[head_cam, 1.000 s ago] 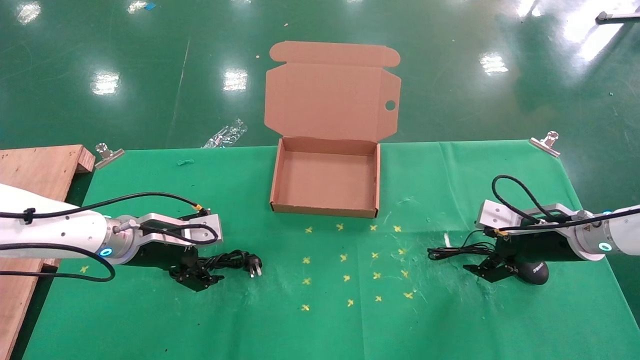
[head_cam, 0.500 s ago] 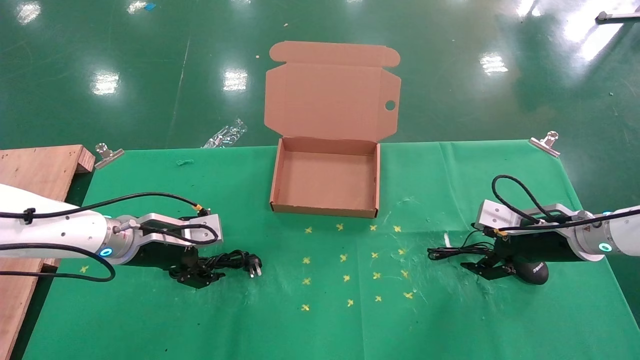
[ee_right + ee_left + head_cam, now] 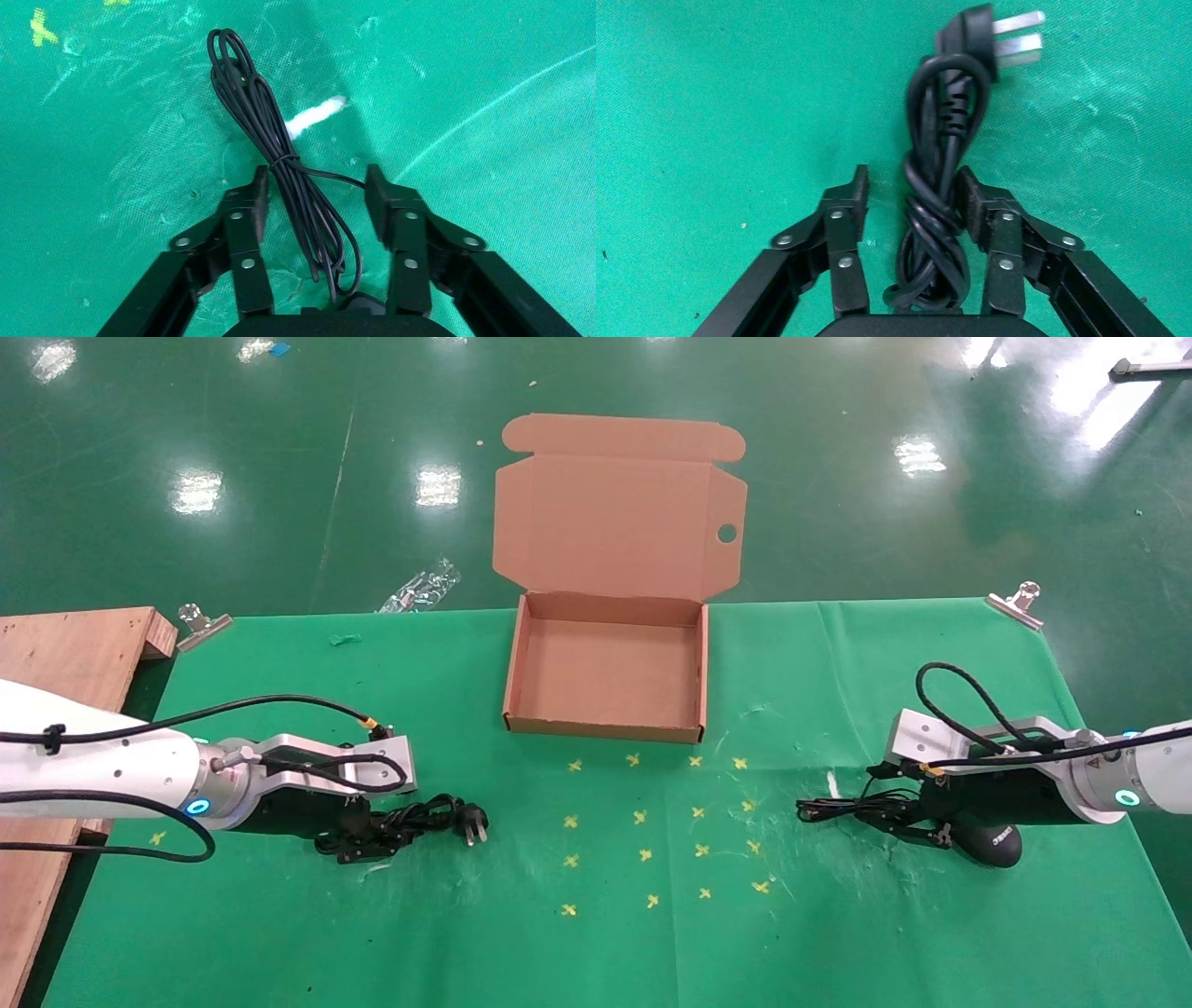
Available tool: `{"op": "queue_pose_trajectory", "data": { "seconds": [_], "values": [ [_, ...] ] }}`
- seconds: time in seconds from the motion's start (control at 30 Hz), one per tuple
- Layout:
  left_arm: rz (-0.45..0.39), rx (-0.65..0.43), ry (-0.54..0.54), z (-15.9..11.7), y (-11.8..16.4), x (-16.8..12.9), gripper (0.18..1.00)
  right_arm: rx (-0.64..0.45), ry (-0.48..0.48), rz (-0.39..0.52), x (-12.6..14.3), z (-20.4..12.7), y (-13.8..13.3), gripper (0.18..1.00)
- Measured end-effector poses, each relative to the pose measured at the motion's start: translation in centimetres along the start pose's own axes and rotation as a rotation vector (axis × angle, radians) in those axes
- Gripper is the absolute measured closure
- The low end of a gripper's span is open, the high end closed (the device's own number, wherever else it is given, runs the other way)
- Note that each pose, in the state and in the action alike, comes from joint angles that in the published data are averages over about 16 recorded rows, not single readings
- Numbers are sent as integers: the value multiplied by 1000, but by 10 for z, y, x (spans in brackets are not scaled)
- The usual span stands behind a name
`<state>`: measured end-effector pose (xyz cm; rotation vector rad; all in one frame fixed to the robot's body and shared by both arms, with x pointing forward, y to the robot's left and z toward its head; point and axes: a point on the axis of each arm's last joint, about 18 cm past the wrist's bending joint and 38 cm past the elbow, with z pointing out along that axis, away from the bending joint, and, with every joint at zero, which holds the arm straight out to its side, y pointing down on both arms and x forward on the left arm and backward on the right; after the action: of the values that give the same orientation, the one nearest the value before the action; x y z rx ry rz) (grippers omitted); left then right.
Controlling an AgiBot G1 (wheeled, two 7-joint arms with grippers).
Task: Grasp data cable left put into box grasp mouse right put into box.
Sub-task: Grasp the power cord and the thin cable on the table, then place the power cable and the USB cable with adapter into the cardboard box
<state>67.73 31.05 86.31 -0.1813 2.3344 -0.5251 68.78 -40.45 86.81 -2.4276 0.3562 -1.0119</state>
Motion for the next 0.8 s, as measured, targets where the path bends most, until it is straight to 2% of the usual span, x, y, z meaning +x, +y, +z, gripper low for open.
{"op": "queue_pose_trajectory", "data": {
  "seconds": [0.37,0.57,0.8],
  "values": [
    [0,1,0,0,0,0,785,1,0,1,0,0,0,792],
    [0,0,0,0,0,0,850,1,-1,1,0,0,0,888],
    [-1,9,-5,-5,-1,-3,862,16,11,-1,4,-6,-2,946]
  ]
}}
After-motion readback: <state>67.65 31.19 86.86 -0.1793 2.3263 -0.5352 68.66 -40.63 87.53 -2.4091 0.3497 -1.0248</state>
